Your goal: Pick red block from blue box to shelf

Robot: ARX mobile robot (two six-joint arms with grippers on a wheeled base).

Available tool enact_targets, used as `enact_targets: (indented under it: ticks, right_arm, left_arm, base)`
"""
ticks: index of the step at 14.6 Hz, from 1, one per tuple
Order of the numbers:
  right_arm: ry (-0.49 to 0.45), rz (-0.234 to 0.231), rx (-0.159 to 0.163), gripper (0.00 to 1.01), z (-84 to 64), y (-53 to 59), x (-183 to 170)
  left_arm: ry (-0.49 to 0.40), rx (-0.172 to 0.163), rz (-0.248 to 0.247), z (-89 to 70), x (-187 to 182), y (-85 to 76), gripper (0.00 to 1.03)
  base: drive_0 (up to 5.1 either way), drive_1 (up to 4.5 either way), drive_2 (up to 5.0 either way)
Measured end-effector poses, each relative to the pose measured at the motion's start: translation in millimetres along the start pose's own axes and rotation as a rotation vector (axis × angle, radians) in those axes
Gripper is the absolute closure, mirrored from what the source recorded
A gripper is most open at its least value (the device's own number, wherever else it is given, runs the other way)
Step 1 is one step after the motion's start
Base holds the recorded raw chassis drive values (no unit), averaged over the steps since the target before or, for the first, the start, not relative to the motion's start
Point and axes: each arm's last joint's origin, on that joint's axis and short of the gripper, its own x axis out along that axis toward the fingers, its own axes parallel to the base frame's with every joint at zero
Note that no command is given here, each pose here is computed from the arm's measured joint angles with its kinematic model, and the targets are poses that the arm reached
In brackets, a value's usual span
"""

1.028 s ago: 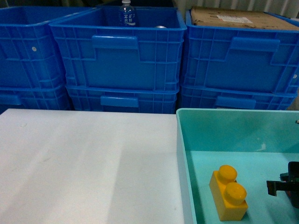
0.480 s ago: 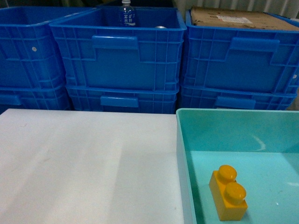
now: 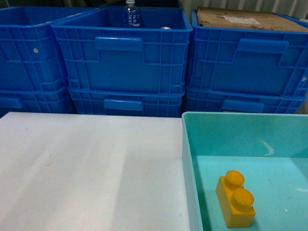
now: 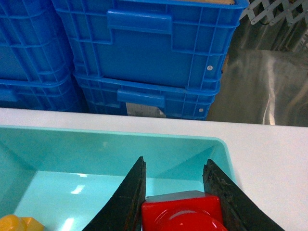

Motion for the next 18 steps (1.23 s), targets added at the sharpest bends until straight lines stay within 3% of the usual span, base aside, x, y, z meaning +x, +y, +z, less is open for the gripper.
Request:
enact_targets:
  ticks: [2, 6, 7, 10, 14, 18]
  right_arm:
    - [-0.026, 0.007, 0.001, 0.72, 7.6, 1.0, -10.5]
    - [-0.160, 0.033, -0.028, 0.72, 31.9, 19.6, -34.0]
    - [-0.188, 0.020, -0.033, 0.72, 35.3, 20.2, -37.3]
    - [-0.183, 0.005, -0.032, 0.72, 33.6, 20.7, -35.4]
    - [-0.284, -0.008, -0.049, 0.72, 39.2, 24.6, -37.0]
    - [-0.282, -0.008, -0.049, 0.72, 38.8, 24.7, -37.0]
  left_arm:
    - [0.000, 0.000, 0.000, 0.0, 0.0, 0.0, 0.05]
    - [0.000, 0.000, 0.000, 0.0, 0.0, 0.0, 0.05]
    - [0.000, 0.000, 0.000, 0.0, 0.0, 0.0, 0.05]
    - [0.000, 0.000, 0.000, 0.0, 0.0, 0.0, 0.05]
    - [0.000, 0.000, 0.000, 0.0, 0.0, 0.0, 0.05]
    - [0.000, 0.000, 0.000, 0.0, 0.0, 0.0, 0.05]
  base:
    - [0.0, 0.00, 0.0]
    - [0.0, 0.00, 0.0]
    - [0.0, 0.00, 0.0]
    - [0.0, 0.00, 0.0]
    - [0.0, 0.00, 0.0]
    - [0.0, 0.00, 0.0]
